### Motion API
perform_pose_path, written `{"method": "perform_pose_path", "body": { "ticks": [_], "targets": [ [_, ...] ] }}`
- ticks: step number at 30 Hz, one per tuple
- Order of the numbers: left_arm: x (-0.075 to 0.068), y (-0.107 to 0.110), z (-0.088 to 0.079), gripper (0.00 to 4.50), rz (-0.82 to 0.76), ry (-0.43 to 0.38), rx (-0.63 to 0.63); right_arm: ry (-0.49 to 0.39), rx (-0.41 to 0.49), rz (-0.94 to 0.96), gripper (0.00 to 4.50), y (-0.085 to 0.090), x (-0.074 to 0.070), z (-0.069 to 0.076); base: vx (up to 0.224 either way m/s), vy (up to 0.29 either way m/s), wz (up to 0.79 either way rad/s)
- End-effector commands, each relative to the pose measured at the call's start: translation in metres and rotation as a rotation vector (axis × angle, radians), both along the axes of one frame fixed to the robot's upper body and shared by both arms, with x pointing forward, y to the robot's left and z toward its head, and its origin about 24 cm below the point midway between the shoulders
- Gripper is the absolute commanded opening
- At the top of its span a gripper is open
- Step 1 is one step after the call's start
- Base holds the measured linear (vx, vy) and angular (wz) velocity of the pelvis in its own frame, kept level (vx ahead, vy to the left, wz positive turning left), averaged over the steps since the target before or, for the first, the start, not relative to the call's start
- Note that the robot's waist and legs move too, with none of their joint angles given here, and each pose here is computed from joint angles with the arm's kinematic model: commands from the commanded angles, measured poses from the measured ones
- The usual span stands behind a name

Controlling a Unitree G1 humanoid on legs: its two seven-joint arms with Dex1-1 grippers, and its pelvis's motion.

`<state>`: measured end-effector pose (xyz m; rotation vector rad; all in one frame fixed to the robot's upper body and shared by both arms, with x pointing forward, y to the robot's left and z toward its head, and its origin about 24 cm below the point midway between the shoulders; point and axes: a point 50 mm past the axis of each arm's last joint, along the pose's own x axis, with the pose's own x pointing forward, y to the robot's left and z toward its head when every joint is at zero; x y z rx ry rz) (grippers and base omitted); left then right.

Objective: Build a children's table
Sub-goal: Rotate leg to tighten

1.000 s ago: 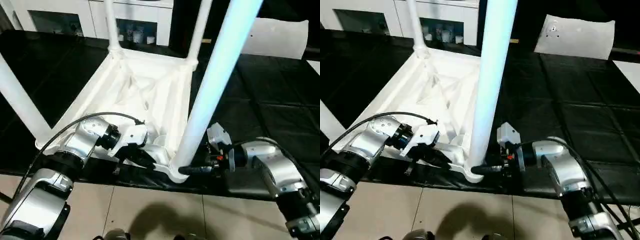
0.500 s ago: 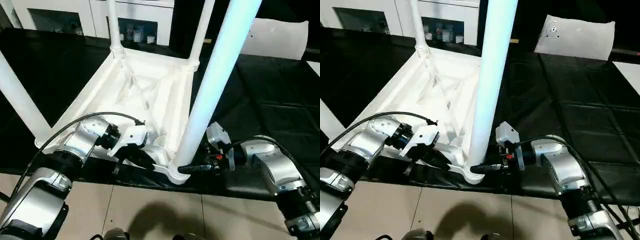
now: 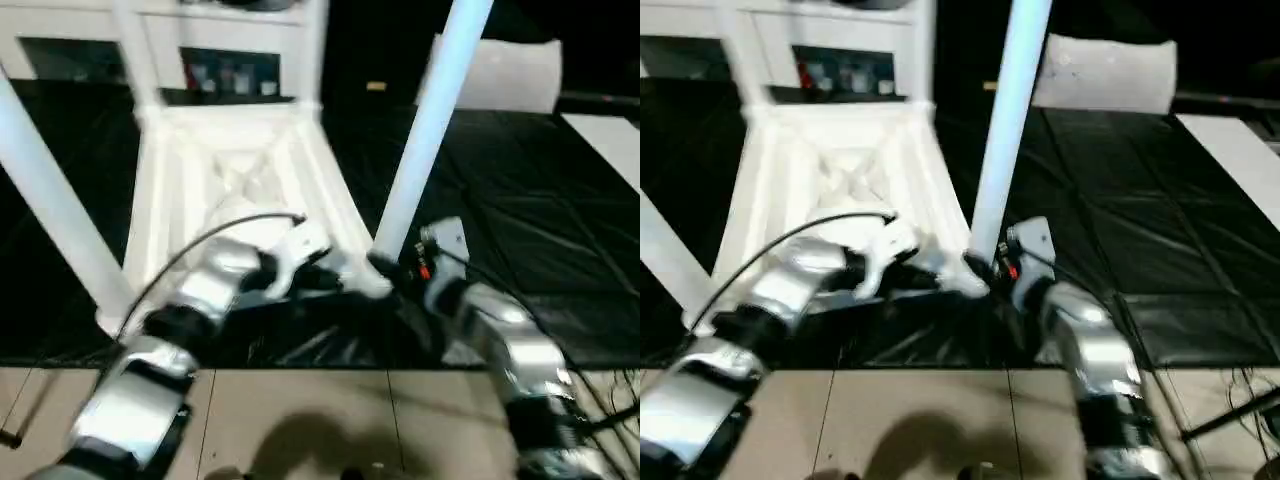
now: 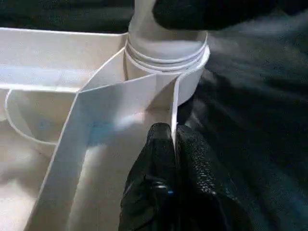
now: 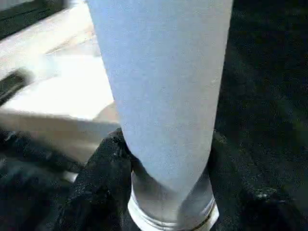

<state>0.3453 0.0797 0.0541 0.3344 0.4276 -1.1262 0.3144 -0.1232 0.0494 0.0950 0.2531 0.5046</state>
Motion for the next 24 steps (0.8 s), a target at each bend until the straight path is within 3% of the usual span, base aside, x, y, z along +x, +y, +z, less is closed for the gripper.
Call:
{"method": "perform_pose_path", "body": {
  "ticks": [1,2,3,5,11,12,14,19,24],
  "targets": [
    [-0.003,-0.055,0.019,0.00,-0.002,-0.050,-0.149,0.078,0.068,0.159,1.95,0.064,-0.007,-0.005,0.000,0.000,0.00],
    [-0.003,-0.055,0.019,0.00,0.000,-0.051,-0.148,0.079,0.077,0.160,1.95,0.065,-0.006,-0.004,0.000,0.000,0.00],
    [-0.003,-0.056,0.020,0.00,0.006,-0.061,-0.142,0.072,0.095,0.166,2.30,0.067,-0.007,-0.003,0.000,0.000,0.00],
    [-0.003,-0.054,0.019,0.00,0.003,-0.072,-0.126,0.051,0.086,0.177,2.51,0.067,-0.007,0.000,0.000,0.000,0.00],
    [-0.003,-0.023,0.013,0.00,-0.030,-0.095,-0.046,-0.011,0.068,0.197,3.12,0.040,-0.009,0.001,0.000,0.000,0.00],
    [-0.004,-0.012,0.012,0.00,-0.061,-0.098,-0.036,-0.032,0.055,0.222,3.18,0.028,-0.010,0.003,0.000,0.000,0.00],
    [-0.005,-0.009,0.012,0.00,-0.081,-0.105,-0.034,-0.036,0.050,0.231,3.30,0.025,-0.010,0.003,0.020,-0.028,-0.01],
    [-0.018,0.006,0.009,0.00,-0.240,-0.078,-0.034,-0.079,0.011,0.339,3.88,0.002,-0.012,0.010,0.000,0.000,0.00],
    [-0.029,0.019,0.010,0.00,-0.426,-0.036,-0.037,-0.125,-0.072,0.600,3.98,-0.016,-0.020,0.020,0.000,0.000,0.00]
  ]
}}
